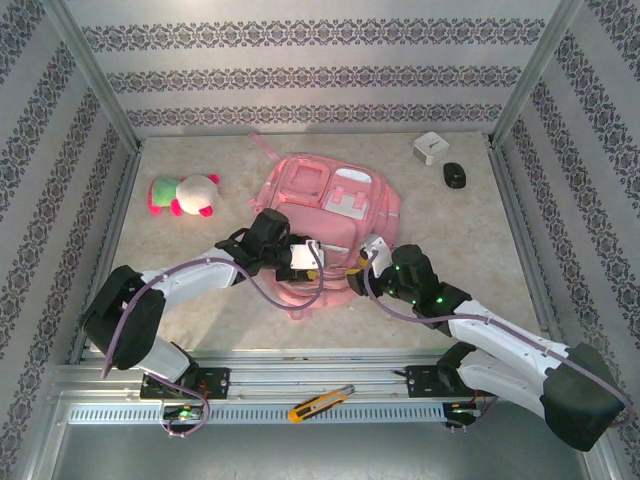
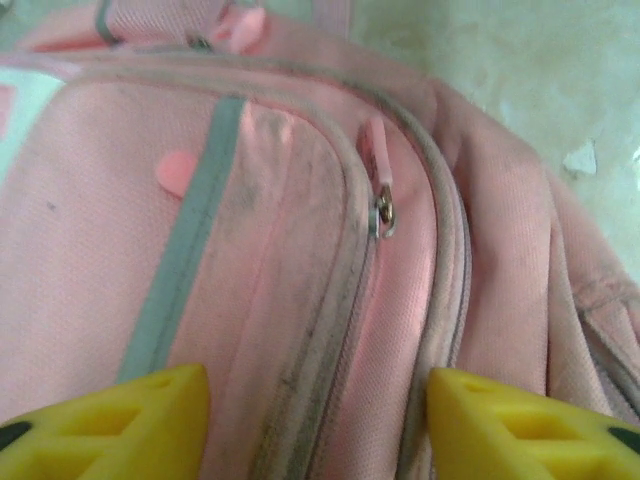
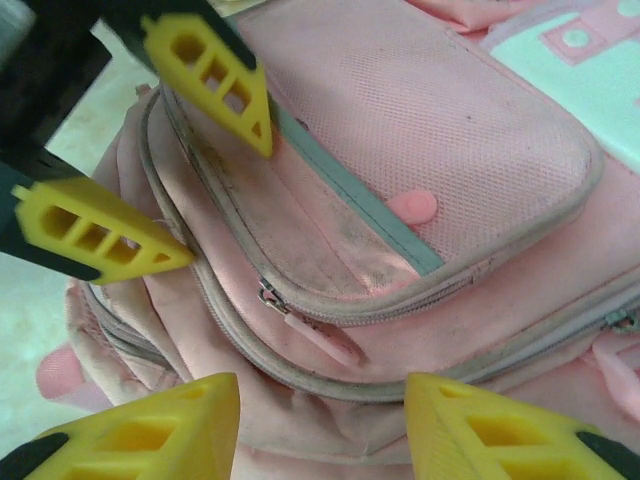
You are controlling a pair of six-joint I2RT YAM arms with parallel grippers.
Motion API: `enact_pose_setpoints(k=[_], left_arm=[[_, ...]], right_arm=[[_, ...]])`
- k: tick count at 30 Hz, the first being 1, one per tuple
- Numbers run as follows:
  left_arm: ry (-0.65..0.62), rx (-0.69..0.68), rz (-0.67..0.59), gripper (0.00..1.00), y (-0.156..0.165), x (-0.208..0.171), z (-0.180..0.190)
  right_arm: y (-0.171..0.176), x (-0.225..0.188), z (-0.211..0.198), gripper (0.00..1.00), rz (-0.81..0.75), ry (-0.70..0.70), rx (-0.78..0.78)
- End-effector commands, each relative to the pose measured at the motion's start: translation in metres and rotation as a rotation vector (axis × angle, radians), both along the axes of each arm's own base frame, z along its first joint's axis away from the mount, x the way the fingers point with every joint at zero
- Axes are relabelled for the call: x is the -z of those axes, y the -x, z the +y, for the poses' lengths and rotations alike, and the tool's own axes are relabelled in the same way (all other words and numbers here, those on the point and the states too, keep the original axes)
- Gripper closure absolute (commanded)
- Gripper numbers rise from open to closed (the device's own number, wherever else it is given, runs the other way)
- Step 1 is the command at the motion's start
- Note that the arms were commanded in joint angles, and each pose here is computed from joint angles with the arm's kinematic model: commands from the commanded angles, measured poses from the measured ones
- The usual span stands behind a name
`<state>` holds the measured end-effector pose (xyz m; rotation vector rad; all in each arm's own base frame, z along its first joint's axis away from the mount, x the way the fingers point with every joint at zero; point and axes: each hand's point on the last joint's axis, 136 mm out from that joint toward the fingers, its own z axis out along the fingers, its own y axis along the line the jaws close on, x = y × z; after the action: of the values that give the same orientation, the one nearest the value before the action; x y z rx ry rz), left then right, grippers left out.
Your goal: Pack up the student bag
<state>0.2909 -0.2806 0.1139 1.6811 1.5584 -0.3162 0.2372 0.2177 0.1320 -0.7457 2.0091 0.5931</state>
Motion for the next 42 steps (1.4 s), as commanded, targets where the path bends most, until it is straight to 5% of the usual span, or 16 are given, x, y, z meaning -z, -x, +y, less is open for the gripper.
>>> enact_pose_setpoints(k=[1,19,21,24,27,42], left_arm=[[0.1,0.031,-0.102,0.39,-0.009,-0.039,-0.008],[-0.088,0.033,-0.113,0.39,-0.035,0.014,-0.002],[-0.093,0.029,-0.112,0.48,-0.037,0.014,-0.002],[-0.044,0.024,-0.082,0.74,-0.035,0.0,-0.002],[0.03,0.017,-0.044,0.85,-0.033,-0.014,0.0],[0.156,-0.019,0.057,0.84,-0.031,-0.032,-0.001]], right_arm=[[-0.004,-0.008,0.003,0.53,-0.097,0.022,-0.047],[-0.002,-0.009,-0.002,0.46,-0.124,-0.012,-0.068],[-0.005,-0.009,-0.004,0.46,-0.13,-0.009,-0.052],[-0.01,-0.008,-0.003,0.47,-0.138,-0.006,-0.045],[-0.009,-0.005,0.006,0.47,-0.143,0.008,-0.104],[-0.03,-0.002,0.04,0.48,-0.163,0.041,-0.197]])
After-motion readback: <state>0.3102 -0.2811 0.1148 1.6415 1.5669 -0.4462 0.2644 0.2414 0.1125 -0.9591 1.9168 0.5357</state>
